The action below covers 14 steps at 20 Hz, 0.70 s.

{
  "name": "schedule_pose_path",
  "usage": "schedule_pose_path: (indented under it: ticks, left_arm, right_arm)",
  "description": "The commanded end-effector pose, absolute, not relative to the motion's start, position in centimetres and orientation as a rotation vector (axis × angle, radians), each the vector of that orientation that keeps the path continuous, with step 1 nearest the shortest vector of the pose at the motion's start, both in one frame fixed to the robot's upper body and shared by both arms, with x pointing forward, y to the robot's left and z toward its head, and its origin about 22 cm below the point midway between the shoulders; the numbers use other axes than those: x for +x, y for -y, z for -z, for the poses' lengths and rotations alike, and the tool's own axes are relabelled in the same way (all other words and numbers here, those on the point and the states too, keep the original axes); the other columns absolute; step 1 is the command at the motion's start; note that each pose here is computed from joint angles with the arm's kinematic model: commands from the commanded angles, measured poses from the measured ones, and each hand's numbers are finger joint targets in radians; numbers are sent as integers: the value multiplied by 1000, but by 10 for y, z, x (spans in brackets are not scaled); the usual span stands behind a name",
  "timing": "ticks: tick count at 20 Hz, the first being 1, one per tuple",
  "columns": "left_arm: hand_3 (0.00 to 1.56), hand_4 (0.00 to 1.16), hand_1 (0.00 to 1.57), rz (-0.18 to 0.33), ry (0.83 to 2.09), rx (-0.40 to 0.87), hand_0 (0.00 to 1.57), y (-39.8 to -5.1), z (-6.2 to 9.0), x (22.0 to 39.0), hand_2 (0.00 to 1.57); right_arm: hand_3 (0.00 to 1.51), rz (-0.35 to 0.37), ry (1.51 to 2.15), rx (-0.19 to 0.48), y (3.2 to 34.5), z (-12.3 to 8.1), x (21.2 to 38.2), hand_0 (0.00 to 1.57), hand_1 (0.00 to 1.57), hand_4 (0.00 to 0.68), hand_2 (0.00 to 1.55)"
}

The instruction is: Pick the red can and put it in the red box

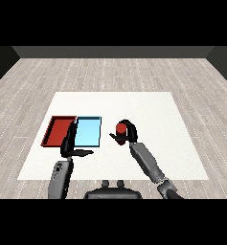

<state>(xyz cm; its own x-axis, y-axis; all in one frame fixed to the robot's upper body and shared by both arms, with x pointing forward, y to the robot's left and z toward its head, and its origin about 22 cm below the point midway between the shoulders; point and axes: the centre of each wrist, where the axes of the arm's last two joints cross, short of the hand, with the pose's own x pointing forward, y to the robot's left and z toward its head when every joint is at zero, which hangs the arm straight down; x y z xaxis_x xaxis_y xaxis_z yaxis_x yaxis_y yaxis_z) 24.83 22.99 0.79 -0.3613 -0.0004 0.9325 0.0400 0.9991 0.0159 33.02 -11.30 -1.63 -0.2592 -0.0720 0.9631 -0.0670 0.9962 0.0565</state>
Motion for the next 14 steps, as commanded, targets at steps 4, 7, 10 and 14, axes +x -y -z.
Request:
schedule_pose_path:
  ticks: [4, 7, 10, 14]
  left_arm:
    - [0, 0, 0, 100, 1890, -148, 0, -187, -16, 257, 0]
    - [0, 0, 0, 98, 1890, -149, 0, -181, -17, 258, 0]
    - [0, 0, 0, 111, 1881, -172, 0, -182, -3, 252, 0]
    - [0, 0, 0, 132, 1853, -236, 0, -143, -19, 256, 0]
  right_arm:
    - [1417, 19, 1868, 111, 109, -8, 326, 1422, 1422, 650, 1438]
    - [1417, 15, 1868, 108, 125, -11, 323, 1422, 1422, 650, 1438]
    - [1417, 2, 1866, 130, 125, 3, 308, 1422, 1422, 650, 1438]
    - [1426, 26, 1898, 145, 132, -8, 322, 1435, 1435, 658, 1446]
